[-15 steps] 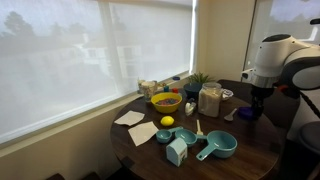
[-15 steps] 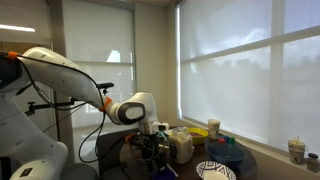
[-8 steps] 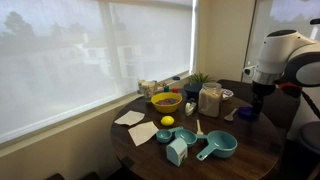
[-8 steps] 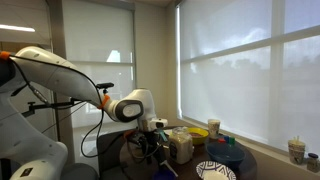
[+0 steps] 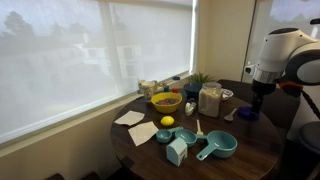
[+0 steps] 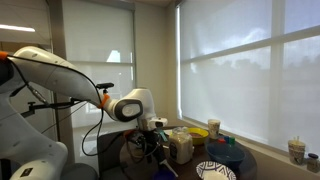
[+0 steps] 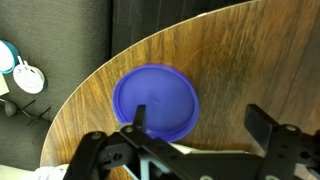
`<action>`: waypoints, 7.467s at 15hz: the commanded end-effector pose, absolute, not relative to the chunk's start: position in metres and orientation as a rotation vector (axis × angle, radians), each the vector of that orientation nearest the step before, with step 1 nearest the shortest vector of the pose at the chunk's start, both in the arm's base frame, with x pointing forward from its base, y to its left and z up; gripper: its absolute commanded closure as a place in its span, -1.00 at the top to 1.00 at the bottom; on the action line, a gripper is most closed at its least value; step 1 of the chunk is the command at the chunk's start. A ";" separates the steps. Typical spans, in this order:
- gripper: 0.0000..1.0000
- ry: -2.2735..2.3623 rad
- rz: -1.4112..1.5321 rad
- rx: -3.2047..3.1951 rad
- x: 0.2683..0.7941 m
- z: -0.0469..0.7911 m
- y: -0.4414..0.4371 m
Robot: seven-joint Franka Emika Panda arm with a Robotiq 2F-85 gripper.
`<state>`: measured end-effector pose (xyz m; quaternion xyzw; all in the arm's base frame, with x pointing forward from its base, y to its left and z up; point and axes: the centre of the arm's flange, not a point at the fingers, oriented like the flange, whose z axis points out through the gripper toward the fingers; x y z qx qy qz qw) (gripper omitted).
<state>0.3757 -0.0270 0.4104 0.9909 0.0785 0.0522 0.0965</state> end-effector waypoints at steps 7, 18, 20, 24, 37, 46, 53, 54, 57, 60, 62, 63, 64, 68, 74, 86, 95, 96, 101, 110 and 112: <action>1.00 -0.344 0.264 3.036 0.387 0.415 -0.016; 1.00 -1.183 0.274 2.831 0.422 0.406 -0.015; 1.00 -1.329 0.267 2.772 0.428 0.403 -0.016; 1.00 -1.528 0.207 2.710 0.436 0.398 -0.020; 0.39 -1.727 0.120 2.666 0.453 0.392 -0.013; -0.26 -1.740 0.089 2.650 0.458 0.381 -0.014; -0.98 -1.681 0.057 2.698 0.451 0.388 0.002; -0.92 -1.664 0.053 2.711 0.449 0.389 0.008; -0.92 -1.613 0.043 2.739 0.444 0.389 0.023; -0.92 -1.577 0.016 2.734 0.438 0.398 0.026; -0.92 -1.568 0.014 2.724 0.435 0.405 0.023; -0.92 -1.558 -0.008 2.732 0.435 0.405 0.022; -0.17 -1.546 -0.012 2.736 0.435 0.403 0.022; 0.22 -1.502 0.082 2.724 0.438 0.395 0.010; 0.99 -1.481 0.157 2.711 0.445 0.384 -0.008; -0.45 -1.455 0.161 2.742 0.449 0.374 -0.003; -0.94 -1.453 0.144 2.738 0.447 0.376 -0.003; -0.94 -1.453 0.138 2.739 0.446 0.377 -0.003; -0.94 -1.455 0.124 2.739 0.440 0.392 -0.001; -0.75 -1.482 0.227 2.724 0.433 0.434 -0.007; -0.75 -1.480 0.212 2.721 0.434 0.429 -0.007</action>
